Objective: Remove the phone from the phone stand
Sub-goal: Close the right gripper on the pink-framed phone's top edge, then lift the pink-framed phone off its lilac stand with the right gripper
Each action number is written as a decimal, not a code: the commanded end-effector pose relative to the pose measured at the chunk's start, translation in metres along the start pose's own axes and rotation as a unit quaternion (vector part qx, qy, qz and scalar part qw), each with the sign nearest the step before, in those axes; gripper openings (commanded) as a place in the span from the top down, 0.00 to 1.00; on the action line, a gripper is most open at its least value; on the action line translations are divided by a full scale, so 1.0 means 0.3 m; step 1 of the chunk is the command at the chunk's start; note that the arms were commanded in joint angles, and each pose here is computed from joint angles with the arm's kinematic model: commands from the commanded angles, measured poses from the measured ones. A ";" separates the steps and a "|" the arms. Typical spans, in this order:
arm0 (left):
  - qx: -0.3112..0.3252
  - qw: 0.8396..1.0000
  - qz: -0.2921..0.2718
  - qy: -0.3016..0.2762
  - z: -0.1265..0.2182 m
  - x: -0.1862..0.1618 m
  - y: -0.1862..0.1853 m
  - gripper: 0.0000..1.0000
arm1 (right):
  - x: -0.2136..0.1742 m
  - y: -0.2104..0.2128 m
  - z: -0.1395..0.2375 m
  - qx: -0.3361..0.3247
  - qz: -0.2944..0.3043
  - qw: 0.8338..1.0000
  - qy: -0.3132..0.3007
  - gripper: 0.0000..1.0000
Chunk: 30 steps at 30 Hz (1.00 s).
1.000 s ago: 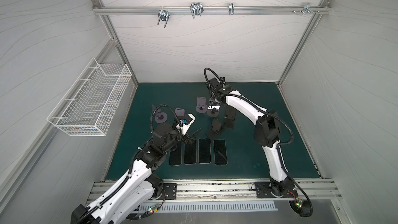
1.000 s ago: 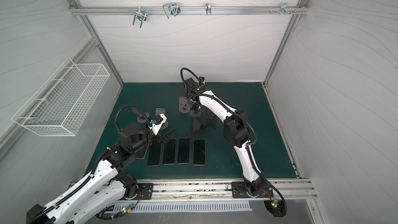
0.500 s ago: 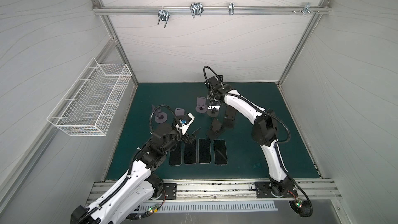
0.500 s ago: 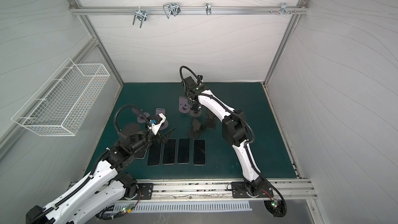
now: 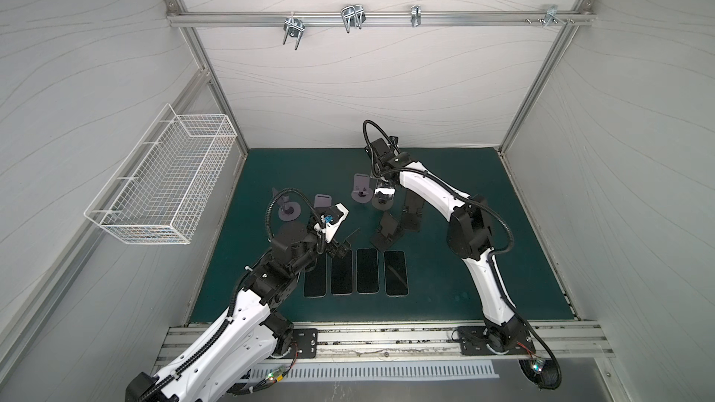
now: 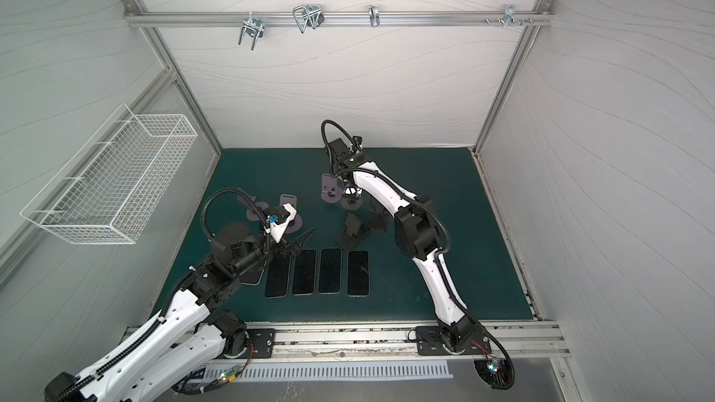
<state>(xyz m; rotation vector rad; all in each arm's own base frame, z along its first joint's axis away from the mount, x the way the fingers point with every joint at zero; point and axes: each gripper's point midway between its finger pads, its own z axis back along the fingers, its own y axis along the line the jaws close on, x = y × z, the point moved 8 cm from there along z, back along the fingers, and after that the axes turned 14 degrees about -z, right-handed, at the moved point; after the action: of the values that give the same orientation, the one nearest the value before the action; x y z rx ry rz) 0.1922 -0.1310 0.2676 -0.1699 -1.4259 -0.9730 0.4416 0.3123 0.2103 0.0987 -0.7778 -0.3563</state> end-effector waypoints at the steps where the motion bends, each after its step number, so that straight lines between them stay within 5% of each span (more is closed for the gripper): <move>1: 0.021 0.999 -0.018 -0.023 0.010 0.035 0.020 0.08 | -0.005 -0.007 -0.034 -0.011 -0.008 1.000 0.005 0.19; 30: 0.023 0.999 -0.020 -0.022 0.013 0.030 0.018 0.08 | -0.006 -0.029 -0.098 -0.009 -0.021 1.000 0.018 0.19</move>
<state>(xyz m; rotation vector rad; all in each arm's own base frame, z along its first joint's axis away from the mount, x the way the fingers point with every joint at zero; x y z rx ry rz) 0.1917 -0.1290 0.2695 -0.1465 -1.4394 -0.9686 0.4538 0.3043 0.1978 0.1040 -0.7515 -0.3760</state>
